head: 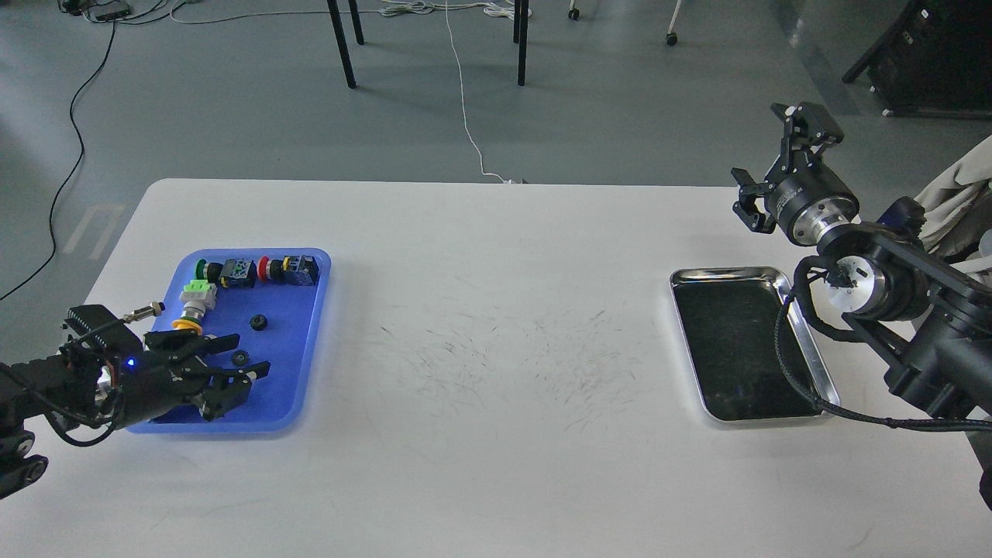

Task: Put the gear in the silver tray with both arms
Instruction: 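Close the left gripper on a small black gear in the blue tray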

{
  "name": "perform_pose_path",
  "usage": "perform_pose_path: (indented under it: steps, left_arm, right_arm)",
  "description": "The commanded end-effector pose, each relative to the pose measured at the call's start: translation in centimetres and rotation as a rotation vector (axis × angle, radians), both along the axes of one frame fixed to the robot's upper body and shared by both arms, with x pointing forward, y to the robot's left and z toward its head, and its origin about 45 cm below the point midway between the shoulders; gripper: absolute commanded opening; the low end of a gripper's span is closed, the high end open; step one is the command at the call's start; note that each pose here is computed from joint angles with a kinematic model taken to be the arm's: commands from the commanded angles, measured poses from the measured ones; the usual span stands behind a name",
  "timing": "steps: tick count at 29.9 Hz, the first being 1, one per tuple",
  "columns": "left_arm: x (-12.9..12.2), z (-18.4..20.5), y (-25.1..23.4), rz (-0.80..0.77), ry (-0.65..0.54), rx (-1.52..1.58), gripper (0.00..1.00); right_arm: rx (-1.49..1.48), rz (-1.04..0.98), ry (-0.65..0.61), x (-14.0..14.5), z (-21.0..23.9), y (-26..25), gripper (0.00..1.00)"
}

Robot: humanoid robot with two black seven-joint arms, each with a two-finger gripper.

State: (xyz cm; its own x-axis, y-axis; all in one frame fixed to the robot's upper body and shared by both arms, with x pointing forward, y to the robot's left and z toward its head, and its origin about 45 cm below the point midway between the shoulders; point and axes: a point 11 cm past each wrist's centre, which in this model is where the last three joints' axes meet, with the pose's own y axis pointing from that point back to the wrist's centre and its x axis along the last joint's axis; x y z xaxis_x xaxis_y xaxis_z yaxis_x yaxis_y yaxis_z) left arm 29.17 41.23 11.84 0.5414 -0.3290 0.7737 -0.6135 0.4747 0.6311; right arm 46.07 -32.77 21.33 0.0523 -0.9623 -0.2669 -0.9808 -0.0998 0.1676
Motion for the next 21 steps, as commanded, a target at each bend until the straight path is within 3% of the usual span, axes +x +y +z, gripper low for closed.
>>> perform_pose_path:
  steps: [1, 11, 21]
  left_arm:
    - [0.0, 0.2, 0.2, 0.003, -0.004, 0.003, 0.66]
    - [-0.4, -0.5, 0.1, 0.001, 0.000, 0.000, 0.66]
    - [0.8, -0.4, 1.7, 0.044, -0.040, 0.035, 0.66]
  right_arm:
    - [0.002, 0.000, 0.005, -0.1, -0.2, 0.1, 0.99]
    - [0.003, 0.005, 0.006, -0.2, -0.4, 0.3, 0.99]
    - [-0.003, 0.000, 0.006, -0.3, -0.3, -0.2, 0.99]
